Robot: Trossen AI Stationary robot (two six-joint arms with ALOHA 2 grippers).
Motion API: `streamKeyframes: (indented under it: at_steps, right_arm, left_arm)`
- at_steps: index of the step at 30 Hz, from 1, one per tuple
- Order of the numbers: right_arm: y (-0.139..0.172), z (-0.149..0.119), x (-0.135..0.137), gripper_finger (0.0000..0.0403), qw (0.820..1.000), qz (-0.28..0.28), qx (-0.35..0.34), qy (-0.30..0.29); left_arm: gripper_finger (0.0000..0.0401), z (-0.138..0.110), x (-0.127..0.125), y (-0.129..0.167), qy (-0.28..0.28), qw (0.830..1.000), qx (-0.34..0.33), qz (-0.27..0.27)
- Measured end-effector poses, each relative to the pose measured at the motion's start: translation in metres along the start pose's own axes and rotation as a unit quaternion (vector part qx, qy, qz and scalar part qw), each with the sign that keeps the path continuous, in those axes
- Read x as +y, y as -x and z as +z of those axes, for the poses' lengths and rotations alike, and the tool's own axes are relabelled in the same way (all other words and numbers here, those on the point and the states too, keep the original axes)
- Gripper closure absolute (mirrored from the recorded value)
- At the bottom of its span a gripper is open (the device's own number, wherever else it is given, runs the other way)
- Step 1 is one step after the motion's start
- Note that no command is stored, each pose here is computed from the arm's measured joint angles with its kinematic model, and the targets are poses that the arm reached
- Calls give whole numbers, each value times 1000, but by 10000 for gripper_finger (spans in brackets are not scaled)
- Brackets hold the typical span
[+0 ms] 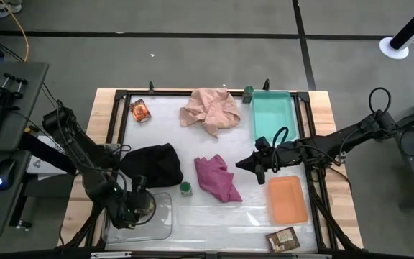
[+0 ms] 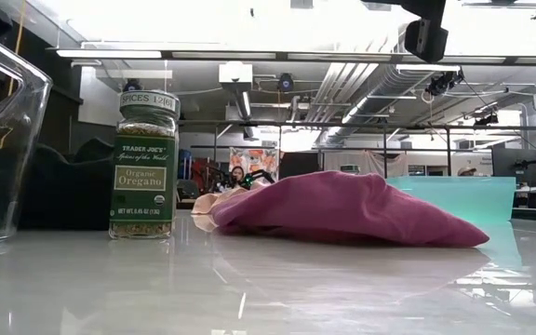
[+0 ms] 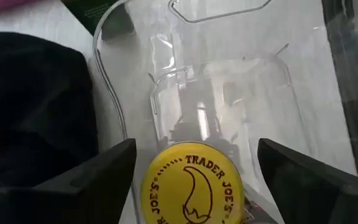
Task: Sort spices by type
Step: Put the top orange seasoning bag into the orange bin
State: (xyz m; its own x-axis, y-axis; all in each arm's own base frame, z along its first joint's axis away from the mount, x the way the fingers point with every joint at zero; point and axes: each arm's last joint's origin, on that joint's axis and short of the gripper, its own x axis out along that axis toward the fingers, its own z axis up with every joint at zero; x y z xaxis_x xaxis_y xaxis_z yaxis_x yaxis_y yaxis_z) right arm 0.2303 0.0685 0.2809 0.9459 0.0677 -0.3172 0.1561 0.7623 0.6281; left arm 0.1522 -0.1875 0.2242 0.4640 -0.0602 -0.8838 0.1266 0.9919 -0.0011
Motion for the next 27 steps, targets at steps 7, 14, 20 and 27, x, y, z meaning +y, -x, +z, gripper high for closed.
streamKeyframes:
  at_steps: [7,14,20,27]
  right_arm:
    - [0,0,0,403,1000,1,0,0]
    - [-1,4,-3,403,1000,-9,-9,-6]
    - [-3,15,-15,403,995,-63,-64,-32]
    - [-5,37,-42,403,988,-110,-93,-55]
  left_arm:
    - [83,17,9,30,37,998,-49,-31]
    - [83,40,63,76,154,975,-134,86]
    - [82,35,158,71,344,902,-60,253]
    - [82,10,268,41,466,827,85,302]
